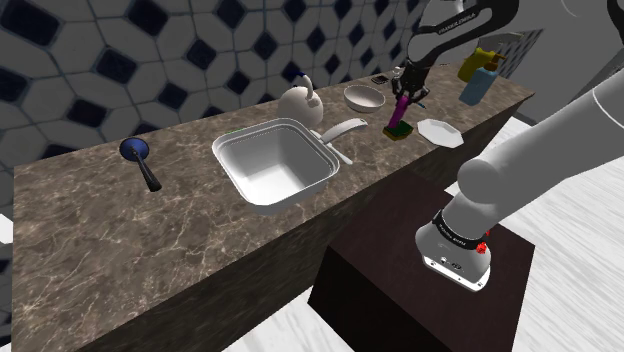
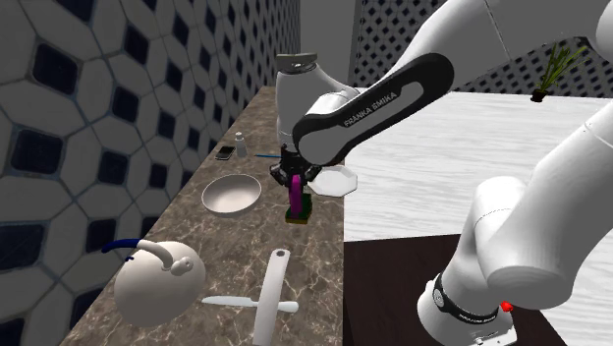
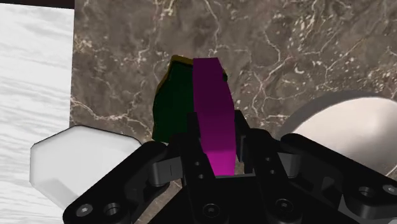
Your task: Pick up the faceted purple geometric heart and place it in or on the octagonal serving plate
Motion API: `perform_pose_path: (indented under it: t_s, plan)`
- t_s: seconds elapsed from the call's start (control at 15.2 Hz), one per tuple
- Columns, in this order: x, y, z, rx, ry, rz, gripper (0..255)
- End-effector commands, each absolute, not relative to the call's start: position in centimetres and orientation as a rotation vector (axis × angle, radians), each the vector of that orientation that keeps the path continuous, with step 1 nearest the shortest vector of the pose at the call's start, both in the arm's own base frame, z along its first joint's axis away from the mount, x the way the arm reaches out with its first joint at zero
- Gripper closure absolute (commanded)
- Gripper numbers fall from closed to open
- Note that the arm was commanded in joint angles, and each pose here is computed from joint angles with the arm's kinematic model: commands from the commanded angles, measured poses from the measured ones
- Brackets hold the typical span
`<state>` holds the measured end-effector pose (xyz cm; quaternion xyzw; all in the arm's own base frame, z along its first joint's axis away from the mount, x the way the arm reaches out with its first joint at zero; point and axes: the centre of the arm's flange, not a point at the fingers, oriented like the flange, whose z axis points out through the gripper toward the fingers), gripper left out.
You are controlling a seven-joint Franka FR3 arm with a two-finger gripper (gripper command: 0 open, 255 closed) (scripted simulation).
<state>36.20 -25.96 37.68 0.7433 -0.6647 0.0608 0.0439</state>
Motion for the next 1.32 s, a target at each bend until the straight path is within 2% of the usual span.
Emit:
perform_pose_path:
  t_s: [0.0, 1.25]
  plan:
    - [35.0, -28.2, 38.0, 2.274, -2.029, 0.186, 255]
    - [21.8, -48.6, 39.1, 2.274, -2.029, 0.186, 255]
